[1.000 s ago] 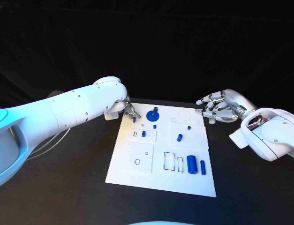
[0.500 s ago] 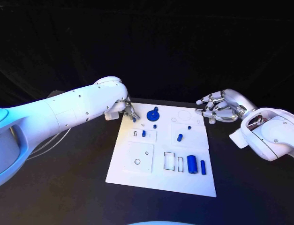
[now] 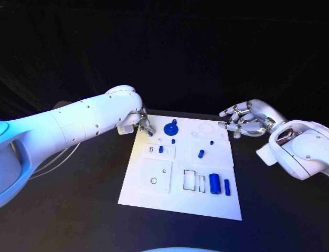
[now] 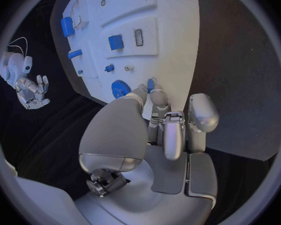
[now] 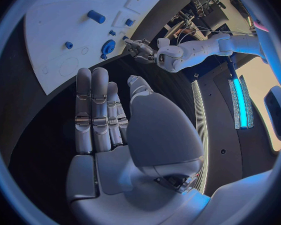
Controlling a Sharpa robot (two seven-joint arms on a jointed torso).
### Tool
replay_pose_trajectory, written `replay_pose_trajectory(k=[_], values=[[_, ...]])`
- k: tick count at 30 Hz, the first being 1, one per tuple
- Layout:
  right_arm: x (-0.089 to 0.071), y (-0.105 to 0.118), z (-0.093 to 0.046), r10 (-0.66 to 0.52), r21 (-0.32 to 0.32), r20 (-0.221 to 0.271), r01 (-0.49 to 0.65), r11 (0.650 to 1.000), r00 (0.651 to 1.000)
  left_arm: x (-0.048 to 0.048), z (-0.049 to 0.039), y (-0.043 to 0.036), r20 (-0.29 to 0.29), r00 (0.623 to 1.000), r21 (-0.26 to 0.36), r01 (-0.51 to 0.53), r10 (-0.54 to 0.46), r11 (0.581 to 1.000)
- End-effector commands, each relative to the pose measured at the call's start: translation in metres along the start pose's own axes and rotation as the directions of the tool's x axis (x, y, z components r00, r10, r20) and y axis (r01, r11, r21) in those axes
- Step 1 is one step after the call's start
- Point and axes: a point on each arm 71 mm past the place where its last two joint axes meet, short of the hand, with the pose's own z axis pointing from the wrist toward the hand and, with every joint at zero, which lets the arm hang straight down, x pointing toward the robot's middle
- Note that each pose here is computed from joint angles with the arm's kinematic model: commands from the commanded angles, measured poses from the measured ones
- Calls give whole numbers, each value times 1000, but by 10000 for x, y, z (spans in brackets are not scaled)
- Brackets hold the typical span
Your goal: Assemble the parts on the task board
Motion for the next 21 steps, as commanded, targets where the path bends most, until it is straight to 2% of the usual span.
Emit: replay_pose_trajectory(k=[1, 5, 12, 21], values=[[10, 8, 3, -3, -11, -8, 3, 1000, 1000, 8, -1, -31, -9, 999, 41, 47, -47, 998], [13, 7, 5, -3, -10, -10, 2, 1000, 1000, 11, -5, -18, -17, 997, 51, 74, -73, 996], [25, 15, 4, 5, -9, -14, -5, 1000, 1000, 24, -37, 71, -63, 981, 78, 188, -183, 979], [24, 2, 7, 9, -2, -14, -9, 1000, 1000, 76, -220, 207, -82, 962, 122, 269, -261, 955]])
